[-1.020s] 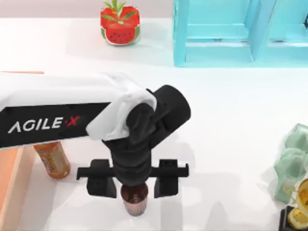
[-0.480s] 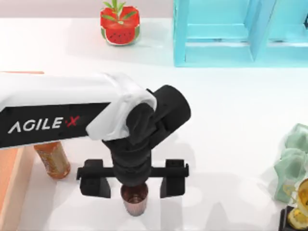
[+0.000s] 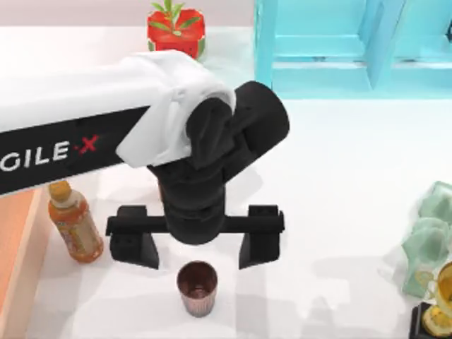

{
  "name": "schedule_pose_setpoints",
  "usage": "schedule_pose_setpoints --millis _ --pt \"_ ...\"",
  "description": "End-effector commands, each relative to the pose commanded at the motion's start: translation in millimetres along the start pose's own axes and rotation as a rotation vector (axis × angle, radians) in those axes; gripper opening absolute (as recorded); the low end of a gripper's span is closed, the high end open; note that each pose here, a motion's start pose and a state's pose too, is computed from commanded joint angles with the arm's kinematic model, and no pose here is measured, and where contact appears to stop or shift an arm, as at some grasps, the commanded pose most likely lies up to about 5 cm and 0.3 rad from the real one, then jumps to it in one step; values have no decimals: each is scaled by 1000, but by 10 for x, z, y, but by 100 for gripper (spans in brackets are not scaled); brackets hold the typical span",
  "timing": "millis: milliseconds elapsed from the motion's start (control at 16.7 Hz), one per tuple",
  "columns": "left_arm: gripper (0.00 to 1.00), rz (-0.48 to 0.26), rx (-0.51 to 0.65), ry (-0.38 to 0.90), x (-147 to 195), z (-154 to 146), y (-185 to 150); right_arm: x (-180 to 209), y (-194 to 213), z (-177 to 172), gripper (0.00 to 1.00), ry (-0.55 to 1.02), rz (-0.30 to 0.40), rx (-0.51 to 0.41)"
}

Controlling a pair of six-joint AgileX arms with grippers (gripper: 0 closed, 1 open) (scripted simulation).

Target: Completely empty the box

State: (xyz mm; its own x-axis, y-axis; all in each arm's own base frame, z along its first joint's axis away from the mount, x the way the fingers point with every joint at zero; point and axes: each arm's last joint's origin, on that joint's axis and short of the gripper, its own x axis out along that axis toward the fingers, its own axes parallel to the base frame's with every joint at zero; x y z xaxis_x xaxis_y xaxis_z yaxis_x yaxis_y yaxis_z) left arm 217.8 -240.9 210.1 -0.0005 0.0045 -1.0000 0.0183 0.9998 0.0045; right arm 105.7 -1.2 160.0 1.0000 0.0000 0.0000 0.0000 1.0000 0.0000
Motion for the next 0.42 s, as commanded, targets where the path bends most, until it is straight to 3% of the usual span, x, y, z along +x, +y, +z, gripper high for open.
schedule_pose_setpoints --millis 240,420 --pt "100 -2 0 -2 -368 -21 27 0 0 0 100 0 0 0" --pt "100 -2 0 -2 -448 -31 37 0 0 0 100 0 0 0"
